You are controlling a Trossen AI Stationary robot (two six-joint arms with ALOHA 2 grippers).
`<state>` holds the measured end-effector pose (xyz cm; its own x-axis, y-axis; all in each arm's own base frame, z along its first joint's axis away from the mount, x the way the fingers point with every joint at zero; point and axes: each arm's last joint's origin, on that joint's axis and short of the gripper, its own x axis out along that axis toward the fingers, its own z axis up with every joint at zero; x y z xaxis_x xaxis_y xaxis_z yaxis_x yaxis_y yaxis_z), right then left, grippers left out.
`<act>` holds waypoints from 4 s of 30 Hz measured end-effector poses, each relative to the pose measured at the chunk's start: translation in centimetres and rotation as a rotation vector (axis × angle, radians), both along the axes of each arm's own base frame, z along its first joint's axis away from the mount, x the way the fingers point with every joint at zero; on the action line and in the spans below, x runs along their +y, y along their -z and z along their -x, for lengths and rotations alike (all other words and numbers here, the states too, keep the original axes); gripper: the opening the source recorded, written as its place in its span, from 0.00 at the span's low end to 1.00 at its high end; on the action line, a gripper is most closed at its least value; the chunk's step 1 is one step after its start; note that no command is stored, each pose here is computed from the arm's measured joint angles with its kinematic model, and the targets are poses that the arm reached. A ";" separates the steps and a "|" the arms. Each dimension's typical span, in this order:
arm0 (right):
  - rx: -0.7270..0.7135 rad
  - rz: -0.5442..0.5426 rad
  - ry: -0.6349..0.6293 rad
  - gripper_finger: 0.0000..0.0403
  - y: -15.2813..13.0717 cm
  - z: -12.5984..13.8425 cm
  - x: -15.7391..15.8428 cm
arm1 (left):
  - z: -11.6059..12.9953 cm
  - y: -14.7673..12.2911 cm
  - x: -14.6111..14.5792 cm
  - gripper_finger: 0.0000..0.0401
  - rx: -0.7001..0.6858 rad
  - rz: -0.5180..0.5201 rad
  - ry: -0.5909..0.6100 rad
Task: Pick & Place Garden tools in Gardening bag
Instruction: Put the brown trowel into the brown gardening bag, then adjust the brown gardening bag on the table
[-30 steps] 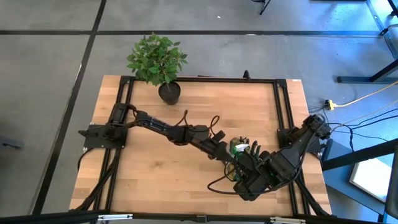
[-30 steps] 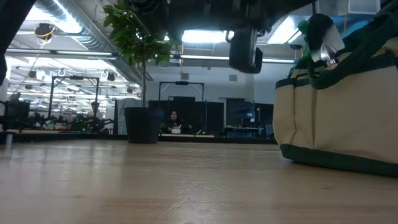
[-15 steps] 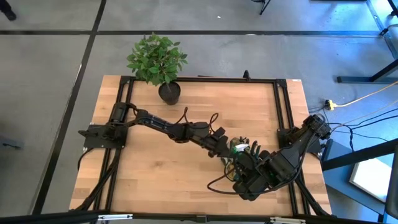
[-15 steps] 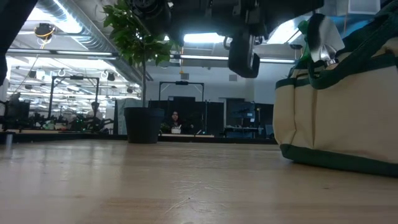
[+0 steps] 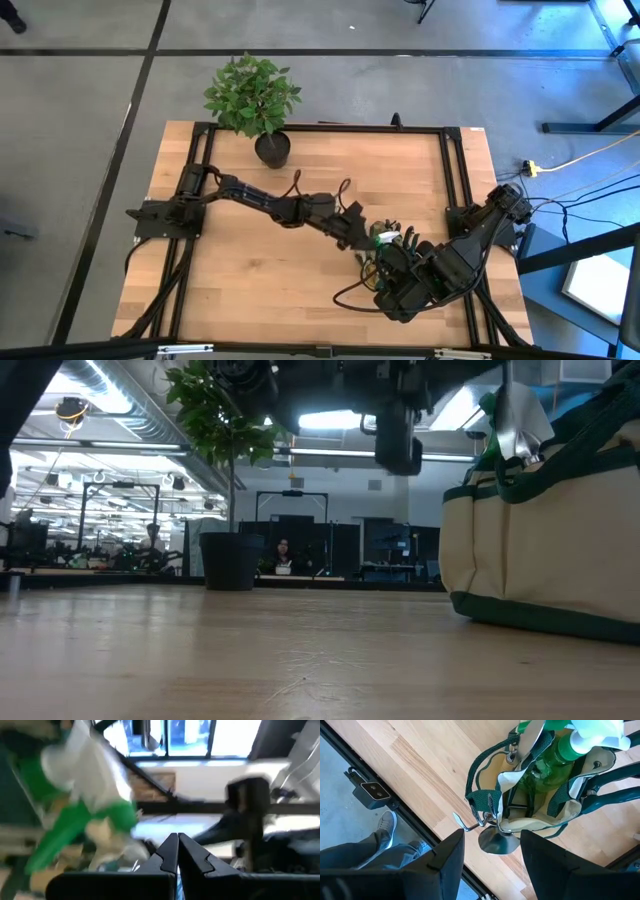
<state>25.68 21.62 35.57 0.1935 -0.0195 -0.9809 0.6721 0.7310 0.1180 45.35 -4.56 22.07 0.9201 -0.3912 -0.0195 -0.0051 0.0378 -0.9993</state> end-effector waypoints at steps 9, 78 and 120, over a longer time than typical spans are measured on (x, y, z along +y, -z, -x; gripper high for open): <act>-0.005 0.006 0.001 0.48 0.0 0.0 0.0 | 0.0 0.6 0.9 0.00 0.069 0.000 0.000; 0.243 0.124 0.541 0.00 8.3 11.3 5.4 | 8.6 3.4 -4.0 0.00 0.342 -0.605 0.017; -0.355 -0.151 0.482 0.00 18.1 8.3 -3.4 | -1.0 7.2 4.2 0.00 0.439 -0.589 -0.123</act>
<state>17.33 18.26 17.46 0.5125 -0.0519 -0.8571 0.8234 0.3128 0.4734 46.39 -0.32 14.88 0.8159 -0.0966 -0.5701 -0.4381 0.5401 -0.7186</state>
